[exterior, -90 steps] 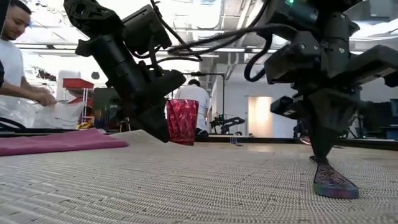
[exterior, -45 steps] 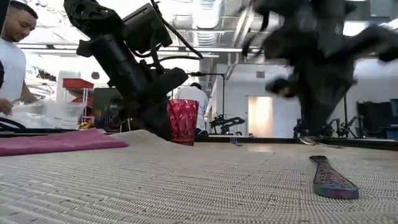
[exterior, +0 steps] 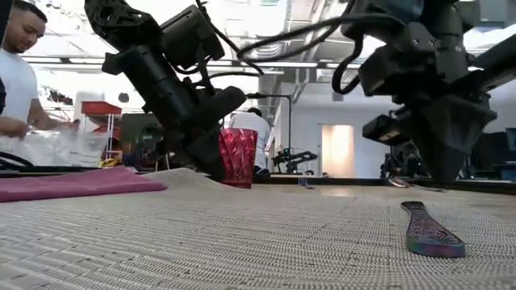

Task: Set table place
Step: Put the blue knife on the middle right of the gray place mat

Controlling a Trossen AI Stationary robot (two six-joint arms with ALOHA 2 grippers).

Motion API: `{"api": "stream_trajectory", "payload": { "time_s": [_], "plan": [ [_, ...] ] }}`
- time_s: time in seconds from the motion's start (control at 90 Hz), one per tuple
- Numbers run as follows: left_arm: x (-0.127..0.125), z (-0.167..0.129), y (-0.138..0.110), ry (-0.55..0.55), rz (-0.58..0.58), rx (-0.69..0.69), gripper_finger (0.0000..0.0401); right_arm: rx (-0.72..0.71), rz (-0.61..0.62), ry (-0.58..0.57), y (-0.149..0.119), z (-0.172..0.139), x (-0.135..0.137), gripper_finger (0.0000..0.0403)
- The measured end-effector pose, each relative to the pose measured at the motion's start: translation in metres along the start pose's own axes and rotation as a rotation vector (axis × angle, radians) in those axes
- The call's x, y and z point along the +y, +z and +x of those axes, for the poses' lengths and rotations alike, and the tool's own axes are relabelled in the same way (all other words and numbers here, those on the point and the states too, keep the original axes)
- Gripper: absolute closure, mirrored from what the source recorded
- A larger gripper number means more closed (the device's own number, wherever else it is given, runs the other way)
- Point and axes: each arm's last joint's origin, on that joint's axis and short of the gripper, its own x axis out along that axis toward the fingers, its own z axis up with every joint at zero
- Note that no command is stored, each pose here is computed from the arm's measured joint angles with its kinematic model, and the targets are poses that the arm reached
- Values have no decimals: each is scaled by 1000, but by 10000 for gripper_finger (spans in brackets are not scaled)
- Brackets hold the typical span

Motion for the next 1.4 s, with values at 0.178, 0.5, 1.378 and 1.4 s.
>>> {"api": "stream_trajectory", "payload": {
  "time_s": [0.178,0.5,1.378,1.4],
  "plan": [
    [-2,0,1,-21,-22,7,401,17,8,6,-2,0,0,403],
    [-35,-13,41,-137,118,-74,401,162,142,36,-32,10,-9,403],
    [-22,-13,18,-229,486,275,401,164,37,19,-33,9,-8,403],
    [-22,-14,17,-248,509,296,401,164,40,19,-32,9,-8,403]
  ]
}}
